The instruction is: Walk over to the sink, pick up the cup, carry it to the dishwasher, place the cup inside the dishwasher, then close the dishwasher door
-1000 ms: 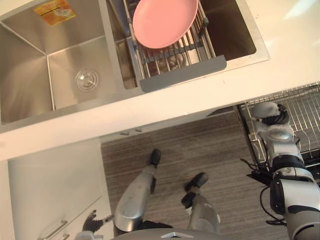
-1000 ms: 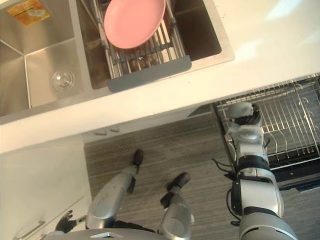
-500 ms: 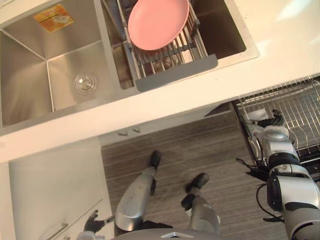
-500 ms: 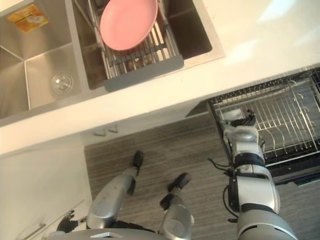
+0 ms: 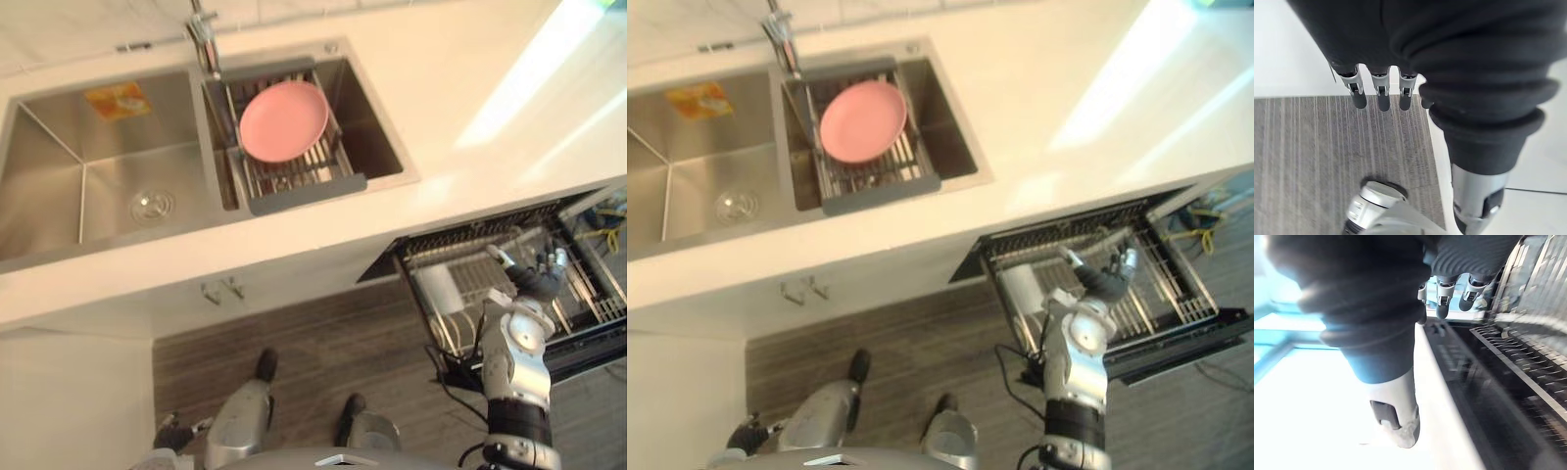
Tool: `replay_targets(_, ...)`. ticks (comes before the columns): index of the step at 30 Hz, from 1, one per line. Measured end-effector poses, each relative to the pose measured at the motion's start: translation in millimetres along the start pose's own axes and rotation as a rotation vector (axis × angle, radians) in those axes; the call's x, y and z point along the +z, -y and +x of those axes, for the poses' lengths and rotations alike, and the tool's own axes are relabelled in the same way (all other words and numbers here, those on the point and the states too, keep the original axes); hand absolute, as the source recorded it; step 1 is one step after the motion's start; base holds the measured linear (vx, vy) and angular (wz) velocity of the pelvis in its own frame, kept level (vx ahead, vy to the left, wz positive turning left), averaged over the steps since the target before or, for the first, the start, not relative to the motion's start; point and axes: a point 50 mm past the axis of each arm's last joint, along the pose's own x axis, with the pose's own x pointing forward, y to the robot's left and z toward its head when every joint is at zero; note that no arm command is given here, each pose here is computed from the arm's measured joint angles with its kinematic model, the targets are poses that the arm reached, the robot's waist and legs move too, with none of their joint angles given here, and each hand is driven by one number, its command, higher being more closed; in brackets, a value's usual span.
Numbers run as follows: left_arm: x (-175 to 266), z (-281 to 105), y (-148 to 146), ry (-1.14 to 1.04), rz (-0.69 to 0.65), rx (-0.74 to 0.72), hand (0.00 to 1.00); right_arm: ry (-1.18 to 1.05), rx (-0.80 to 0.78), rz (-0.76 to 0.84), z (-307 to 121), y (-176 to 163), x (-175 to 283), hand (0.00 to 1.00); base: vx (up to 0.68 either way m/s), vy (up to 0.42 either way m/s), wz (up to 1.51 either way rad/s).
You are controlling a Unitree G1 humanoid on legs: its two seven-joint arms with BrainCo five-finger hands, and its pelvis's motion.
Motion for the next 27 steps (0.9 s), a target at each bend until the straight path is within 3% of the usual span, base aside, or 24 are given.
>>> replay_targets(4, -17.4, -4.9, 4.7, -0.054, -0.166, 0.014, 0.0, 0.156, 0.121, 0.149, -24.1, 0.6, 31.1, 0.0, -0.11, -0.074, -0.1)
replay_targets(7, -22.3, -6.2, 8.1, -0.07, -0.218, 0.012, 0.0, 0.212, 0.182, 0.217, -29.9, 0.2, 40.9, 0.0, -0.02, -0.033, -0.13)
replay_targets(18, -26.1, -0.8, 7.4, -0.113, -0.266, -0.031, 0.0, 0.33, 0.427, 0.223, -26.9, -7.0, 57.9, 0.0, 0.01, 0.016, 0.11)
replay_targets(25, -33.5, -1.1, 7.6, -0.119, -0.257, -0.098, 0.0, 0.332, 0.478, 0.238, -22.0, -16.9, 59.9, 0.0, 0.09, 0.113, -0.07)
replay_targets(27, -31.6, 0.1, 4.2, -0.11, -0.192, -0.139, 0.0, 0.279, 0.467, 0.232, -21.4, -16.8, 48.5, 0.0, 0.2, 0.182, 0.03)
